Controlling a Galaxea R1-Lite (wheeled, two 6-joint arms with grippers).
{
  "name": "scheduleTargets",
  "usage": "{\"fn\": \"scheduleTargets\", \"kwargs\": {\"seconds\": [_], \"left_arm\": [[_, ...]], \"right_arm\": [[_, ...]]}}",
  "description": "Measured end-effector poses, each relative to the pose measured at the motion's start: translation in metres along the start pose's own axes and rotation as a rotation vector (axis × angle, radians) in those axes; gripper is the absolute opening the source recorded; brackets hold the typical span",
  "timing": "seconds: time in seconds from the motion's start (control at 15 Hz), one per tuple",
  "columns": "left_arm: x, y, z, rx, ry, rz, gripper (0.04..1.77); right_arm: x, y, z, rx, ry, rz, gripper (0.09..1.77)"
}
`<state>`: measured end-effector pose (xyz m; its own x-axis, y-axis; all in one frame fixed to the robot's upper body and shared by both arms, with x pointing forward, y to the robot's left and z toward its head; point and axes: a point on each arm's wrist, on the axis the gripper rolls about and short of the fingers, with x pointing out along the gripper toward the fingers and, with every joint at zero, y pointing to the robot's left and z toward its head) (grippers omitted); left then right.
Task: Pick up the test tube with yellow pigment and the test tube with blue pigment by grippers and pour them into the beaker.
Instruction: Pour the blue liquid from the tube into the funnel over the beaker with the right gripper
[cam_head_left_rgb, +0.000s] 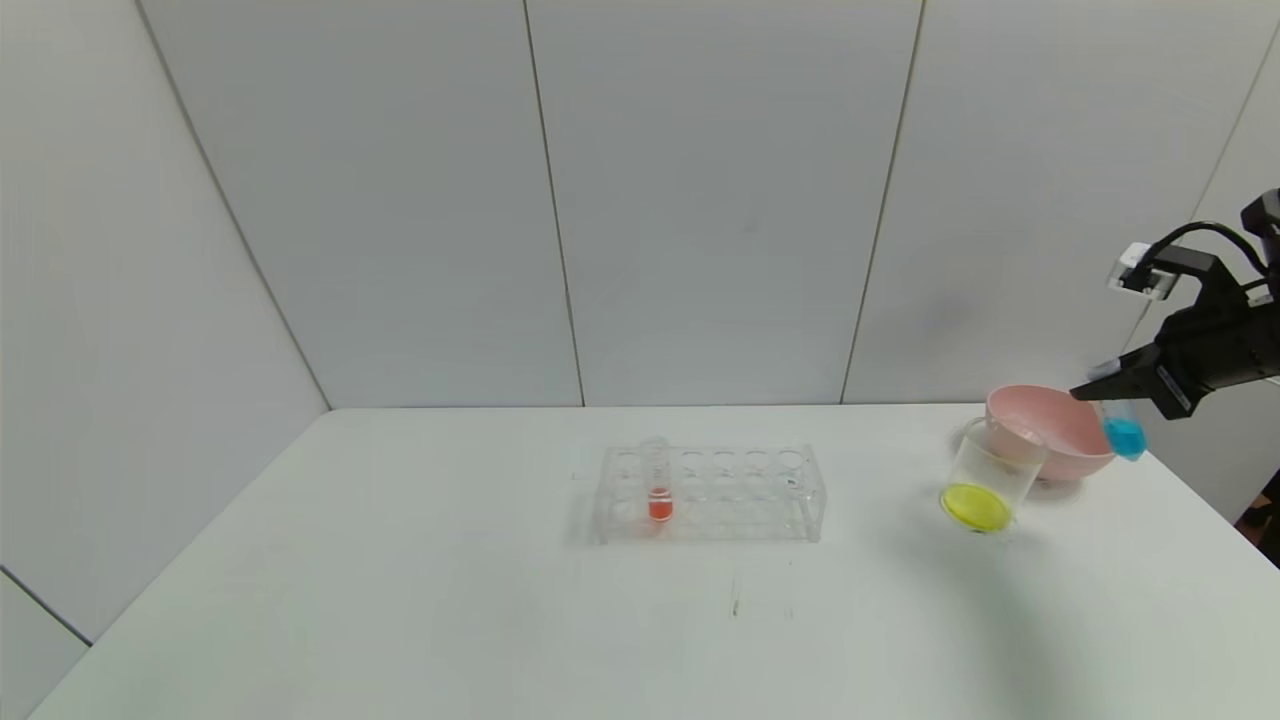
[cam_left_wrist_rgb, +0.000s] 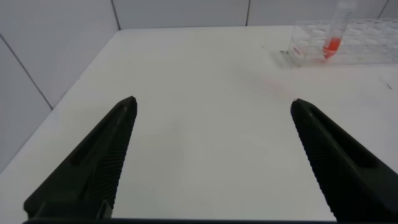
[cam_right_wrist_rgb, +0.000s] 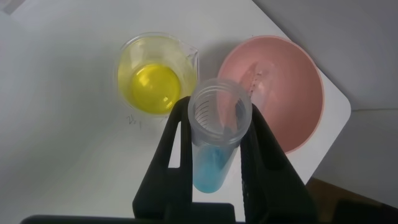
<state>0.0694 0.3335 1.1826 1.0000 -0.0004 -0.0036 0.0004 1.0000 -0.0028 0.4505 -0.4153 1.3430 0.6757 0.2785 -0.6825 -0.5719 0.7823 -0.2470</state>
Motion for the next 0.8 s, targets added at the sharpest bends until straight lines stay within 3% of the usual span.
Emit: {"fn": "scheduleTargets", "kwargs": {"seconds": [0.27,0.8], "left_arm": [[0.0,0.0,0.0,0.0,0.0,0.0,1.76],[0.0,0.0,0.0,0.0,0.0,0.0,1.76]], "right_arm": [[0.007,-0.002,0.02,-0.07,0.123,-0.014,0.5],[0.031,0.009,0.025,-0.246,0.288,-0.025,0.5]]}}
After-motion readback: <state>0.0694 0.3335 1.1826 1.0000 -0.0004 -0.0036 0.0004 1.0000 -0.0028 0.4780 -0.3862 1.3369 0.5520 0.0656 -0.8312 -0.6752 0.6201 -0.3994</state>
